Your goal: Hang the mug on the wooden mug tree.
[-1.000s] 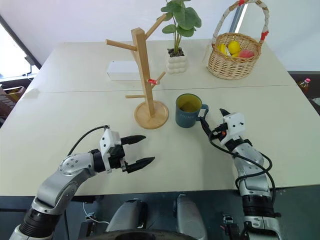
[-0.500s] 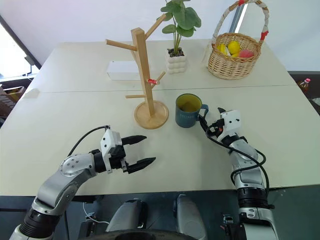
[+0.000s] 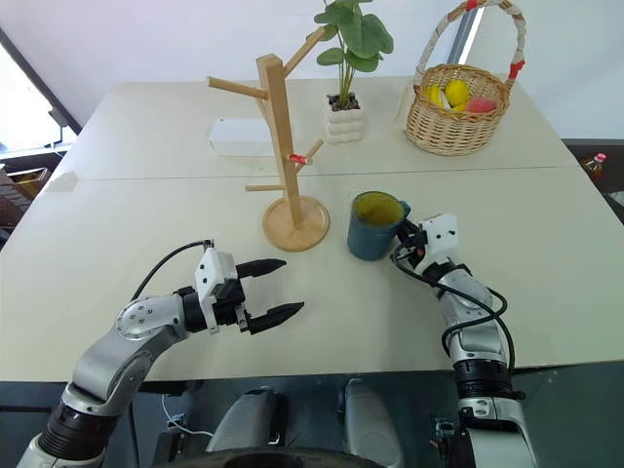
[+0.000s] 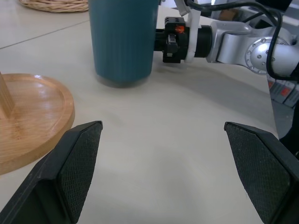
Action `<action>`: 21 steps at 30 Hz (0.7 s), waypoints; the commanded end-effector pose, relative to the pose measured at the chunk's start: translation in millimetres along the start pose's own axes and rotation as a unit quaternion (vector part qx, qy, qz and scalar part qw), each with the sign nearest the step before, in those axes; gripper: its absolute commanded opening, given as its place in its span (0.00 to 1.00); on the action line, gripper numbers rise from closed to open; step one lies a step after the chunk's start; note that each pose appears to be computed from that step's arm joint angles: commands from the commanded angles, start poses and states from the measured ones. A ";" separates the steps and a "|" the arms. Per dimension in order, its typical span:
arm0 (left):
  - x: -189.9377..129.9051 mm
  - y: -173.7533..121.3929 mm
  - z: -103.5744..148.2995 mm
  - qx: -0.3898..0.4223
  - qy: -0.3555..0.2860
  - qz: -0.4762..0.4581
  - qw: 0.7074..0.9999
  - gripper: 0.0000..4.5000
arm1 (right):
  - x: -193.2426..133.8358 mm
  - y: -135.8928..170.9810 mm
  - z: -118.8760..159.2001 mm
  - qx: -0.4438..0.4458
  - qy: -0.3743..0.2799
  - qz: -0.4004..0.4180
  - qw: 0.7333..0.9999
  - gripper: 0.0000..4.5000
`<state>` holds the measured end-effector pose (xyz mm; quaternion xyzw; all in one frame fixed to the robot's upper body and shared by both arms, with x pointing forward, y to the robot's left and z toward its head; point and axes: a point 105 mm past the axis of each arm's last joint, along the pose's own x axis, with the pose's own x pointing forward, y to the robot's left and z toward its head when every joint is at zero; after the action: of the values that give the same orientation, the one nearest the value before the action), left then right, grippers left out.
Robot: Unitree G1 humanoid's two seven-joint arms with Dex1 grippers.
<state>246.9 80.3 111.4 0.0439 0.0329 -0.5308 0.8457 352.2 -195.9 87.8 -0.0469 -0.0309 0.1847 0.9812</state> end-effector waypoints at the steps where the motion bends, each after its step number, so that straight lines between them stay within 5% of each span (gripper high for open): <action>1: -5.2 6.1 7.1 0.016 -0.014 0.021 1.000 1.00 | 0.0 17.2 33.2 -0.080 -0.042 0.047 0.995 0.01; 10: -24.9 26.6 -0.4 0.021 -0.002 0.067 0.998 1.00 | -11.9 75.0 86.9 -0.356 -0.082 0.200 0.909 0.01; 21: -53.4 60.9 13.7 0.037 -0.020 0.128 0.991 1.00 | 7.1 102.2 176.1 -0.417 -0.146 0.205 0.874 0.01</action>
<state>278.4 148.1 121.9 0.0639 0.0117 -0.4236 0.9035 312.9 -89.5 240.5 -0.4310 -0.2195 0.3578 0.7987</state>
